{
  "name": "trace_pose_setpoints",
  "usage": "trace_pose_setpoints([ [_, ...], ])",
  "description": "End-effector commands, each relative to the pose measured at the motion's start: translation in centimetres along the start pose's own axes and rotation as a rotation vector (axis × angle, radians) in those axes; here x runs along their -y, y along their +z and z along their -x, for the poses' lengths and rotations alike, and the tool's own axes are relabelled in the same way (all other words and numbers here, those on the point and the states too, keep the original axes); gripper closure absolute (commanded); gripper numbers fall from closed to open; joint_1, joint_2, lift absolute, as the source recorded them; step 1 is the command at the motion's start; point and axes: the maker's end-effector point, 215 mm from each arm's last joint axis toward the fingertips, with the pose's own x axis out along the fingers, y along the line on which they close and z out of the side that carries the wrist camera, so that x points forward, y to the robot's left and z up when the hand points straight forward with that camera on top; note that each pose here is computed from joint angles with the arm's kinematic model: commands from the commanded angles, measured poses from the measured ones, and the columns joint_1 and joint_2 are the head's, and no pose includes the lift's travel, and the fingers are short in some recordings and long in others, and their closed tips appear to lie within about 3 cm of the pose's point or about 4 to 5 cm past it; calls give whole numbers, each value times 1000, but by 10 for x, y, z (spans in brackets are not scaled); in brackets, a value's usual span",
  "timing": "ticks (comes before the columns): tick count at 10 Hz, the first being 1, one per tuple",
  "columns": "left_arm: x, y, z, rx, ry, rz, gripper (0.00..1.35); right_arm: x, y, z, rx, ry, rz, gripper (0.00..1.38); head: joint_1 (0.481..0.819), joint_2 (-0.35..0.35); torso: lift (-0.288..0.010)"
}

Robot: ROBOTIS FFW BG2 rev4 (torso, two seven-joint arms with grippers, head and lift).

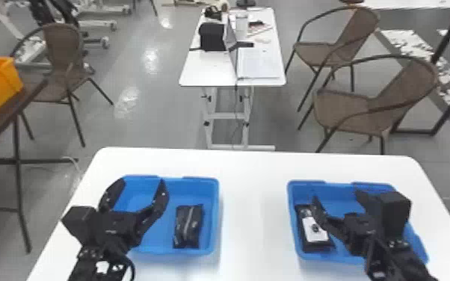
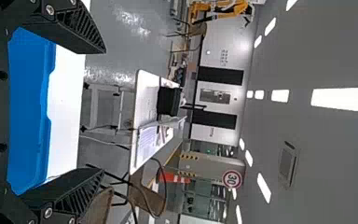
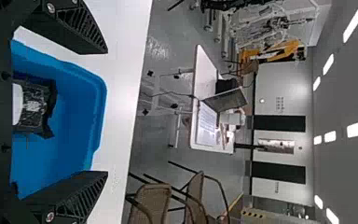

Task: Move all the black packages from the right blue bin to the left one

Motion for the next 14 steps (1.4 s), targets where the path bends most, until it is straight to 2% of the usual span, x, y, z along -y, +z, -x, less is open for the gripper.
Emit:
trace_pose_setpoints([
  [1,1,2,0,1,0,2,130,6,-25,2,-66,-24,-24,96,695,35,0],
  [6,3,3,-1,-4,-4,4,134,6,-95,-4,-278,-21,-102,96,695,16,0],
  [7,3,2,-1,-4,-4,2,134,4,-103,-5,-316,-18,-89,94,695,16,0],
  [11,9,1,-3,-10,-19,6,134,-5,-124,-23,-421,10,-53,91,695,21,0],
  [14,10,0,-2,-11,-20,6,134,-11,-137,-32,-470,36,-55,93,695,23,0],
])
